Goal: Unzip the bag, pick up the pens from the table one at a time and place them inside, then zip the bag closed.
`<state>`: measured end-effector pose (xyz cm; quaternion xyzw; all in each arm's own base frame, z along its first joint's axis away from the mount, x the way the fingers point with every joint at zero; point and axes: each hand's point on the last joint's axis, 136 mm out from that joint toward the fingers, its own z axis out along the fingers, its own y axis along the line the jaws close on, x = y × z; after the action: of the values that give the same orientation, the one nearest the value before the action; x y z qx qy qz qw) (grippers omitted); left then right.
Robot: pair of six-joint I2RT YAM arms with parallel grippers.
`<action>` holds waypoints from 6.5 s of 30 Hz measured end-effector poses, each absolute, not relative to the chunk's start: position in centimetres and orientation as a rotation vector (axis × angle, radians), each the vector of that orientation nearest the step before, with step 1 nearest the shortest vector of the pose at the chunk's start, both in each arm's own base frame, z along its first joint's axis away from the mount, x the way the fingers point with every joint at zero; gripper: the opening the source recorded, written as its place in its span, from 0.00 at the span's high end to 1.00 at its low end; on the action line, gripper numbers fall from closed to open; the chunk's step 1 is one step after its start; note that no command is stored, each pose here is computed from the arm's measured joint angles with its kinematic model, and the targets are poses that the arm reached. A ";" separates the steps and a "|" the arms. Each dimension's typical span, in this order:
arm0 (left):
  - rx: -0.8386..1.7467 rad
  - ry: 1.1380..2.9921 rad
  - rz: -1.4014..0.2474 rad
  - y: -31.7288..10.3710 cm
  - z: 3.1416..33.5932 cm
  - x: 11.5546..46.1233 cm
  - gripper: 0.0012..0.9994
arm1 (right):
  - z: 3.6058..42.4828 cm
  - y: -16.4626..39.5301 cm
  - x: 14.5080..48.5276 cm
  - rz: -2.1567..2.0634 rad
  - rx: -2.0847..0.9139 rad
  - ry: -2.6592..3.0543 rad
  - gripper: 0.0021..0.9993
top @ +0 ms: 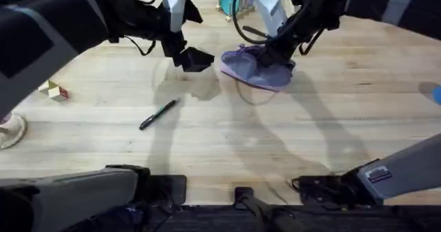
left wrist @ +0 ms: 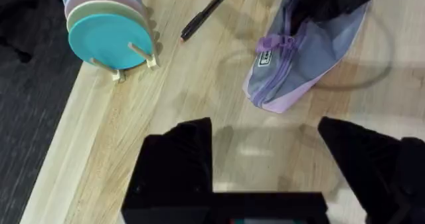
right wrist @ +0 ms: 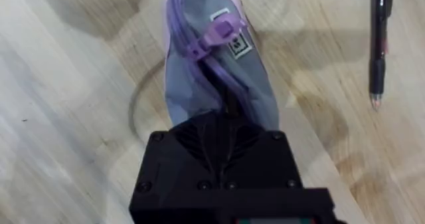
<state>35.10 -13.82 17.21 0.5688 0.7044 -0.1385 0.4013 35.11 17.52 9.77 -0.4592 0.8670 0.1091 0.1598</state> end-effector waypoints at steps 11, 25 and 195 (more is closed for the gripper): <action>1.438 1.780 -0.350 -13.8 17.2 35.1 0.01 | 9.5 17.3 36.3 0.245 -1.327 2.444 0.97; 1.438 1.780 -0.351 -13.8 17.2 35.1 0.01 | 9.6 16.8 38.0 0.140 -1.311 2.406 0.97; 1.438 1.781 -0.350 -13.8 17.2 35.1 0.01 | 4.2 15.5 50.8 -0.009 -0.697 2.663 0.97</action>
<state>35.10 -13.82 17.21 0.5688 0.7044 -0.1385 0.4013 50.77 15.45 4.16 -0.2485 0.9491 -0.0030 0.1933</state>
